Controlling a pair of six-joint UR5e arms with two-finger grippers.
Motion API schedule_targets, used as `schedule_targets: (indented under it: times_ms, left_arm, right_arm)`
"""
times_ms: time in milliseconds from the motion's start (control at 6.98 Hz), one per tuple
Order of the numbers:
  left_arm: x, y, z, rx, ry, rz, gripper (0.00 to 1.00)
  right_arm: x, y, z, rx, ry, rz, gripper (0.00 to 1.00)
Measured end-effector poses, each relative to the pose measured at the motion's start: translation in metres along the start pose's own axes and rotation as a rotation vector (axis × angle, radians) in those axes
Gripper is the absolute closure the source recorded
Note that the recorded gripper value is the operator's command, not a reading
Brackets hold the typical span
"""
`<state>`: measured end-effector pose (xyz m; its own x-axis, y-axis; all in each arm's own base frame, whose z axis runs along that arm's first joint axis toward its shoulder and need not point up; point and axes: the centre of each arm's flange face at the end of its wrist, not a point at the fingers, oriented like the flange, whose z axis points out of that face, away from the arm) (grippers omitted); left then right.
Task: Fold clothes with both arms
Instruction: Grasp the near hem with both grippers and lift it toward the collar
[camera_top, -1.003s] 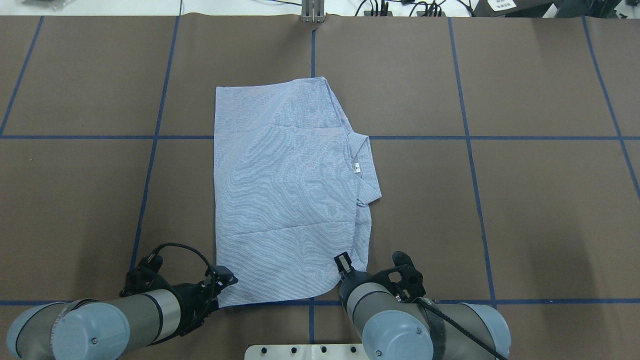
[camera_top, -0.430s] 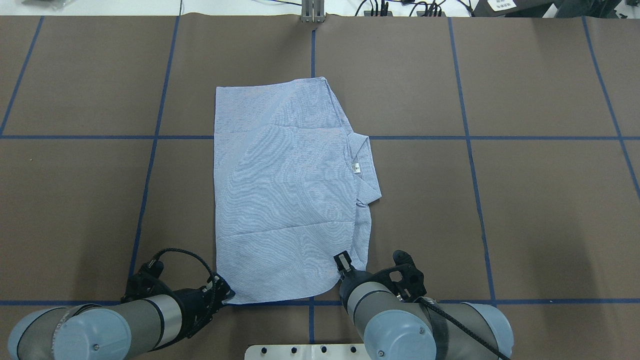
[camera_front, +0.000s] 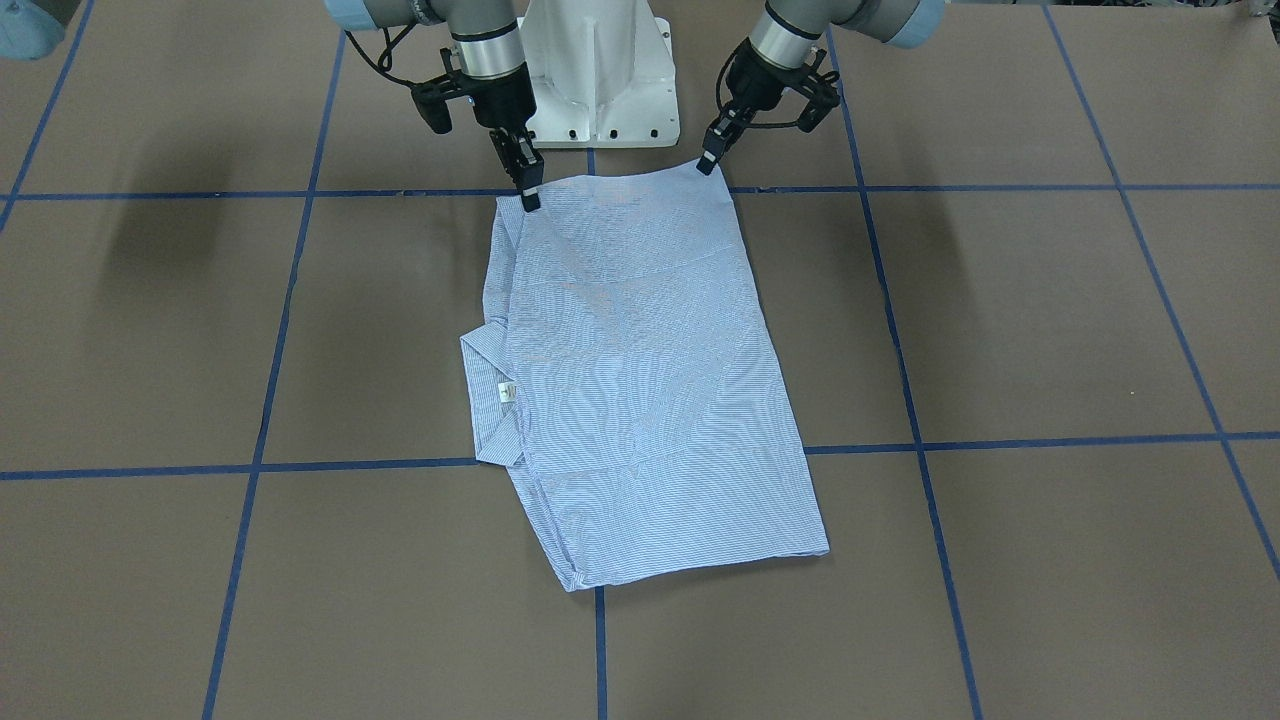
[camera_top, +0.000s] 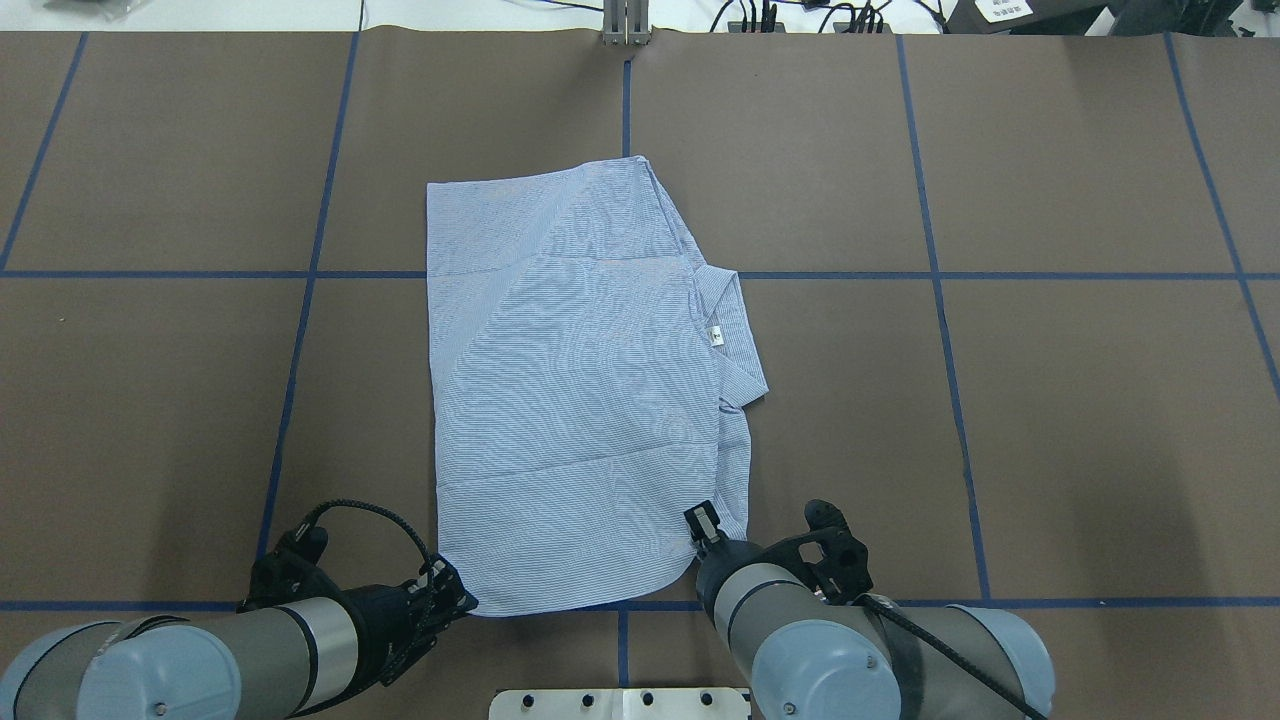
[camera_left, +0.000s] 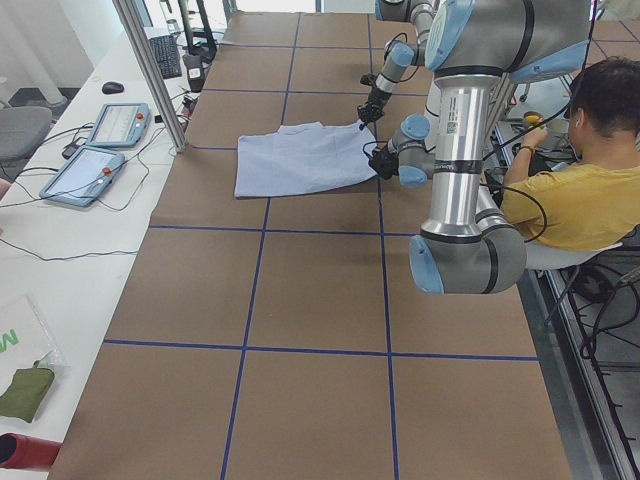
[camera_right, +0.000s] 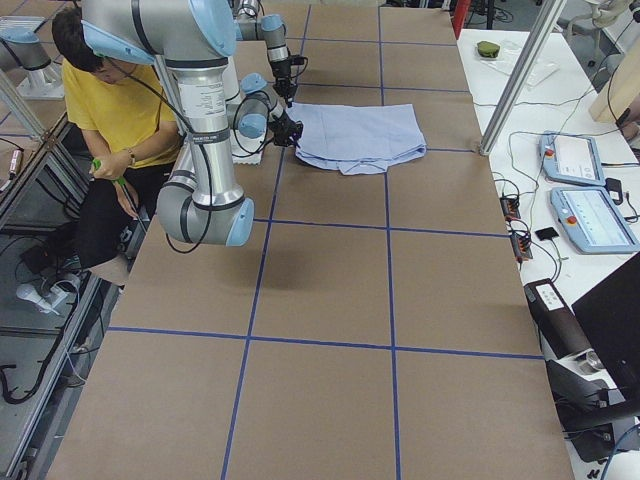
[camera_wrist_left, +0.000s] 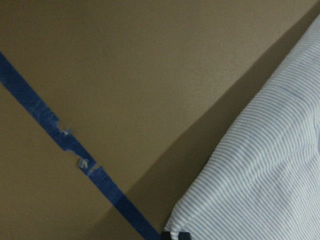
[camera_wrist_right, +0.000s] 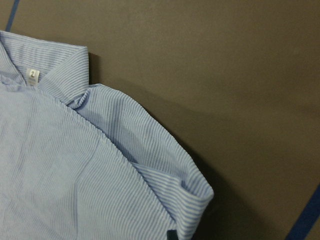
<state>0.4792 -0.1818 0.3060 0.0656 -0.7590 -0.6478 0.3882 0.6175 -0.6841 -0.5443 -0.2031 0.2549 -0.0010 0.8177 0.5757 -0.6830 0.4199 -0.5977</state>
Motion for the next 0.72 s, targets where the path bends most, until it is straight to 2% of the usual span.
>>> schedule_targets:
  times_ms: [287,573,716]
  left_arm:
    - [0.021,0.017,-0.042,-0.078,0.034,-0.012,1.00]
    - [0.046,0.026,-0.089,-0.120,0.047,-0.018,1.00]
    - [0.067,0.014,-0.107,-0.120,0.053,-0.021,1.00]
  right_arm:
    - [-0.003,-0.008,-0.049,0.025,0.029,0.005,1.00]
    - [-0.025,-0.020,-0.084,0.014,0.007,0.033,1.00]
    - [-0.043,-0.029,-0.089,0.017,-0.016,0.054,1.00]
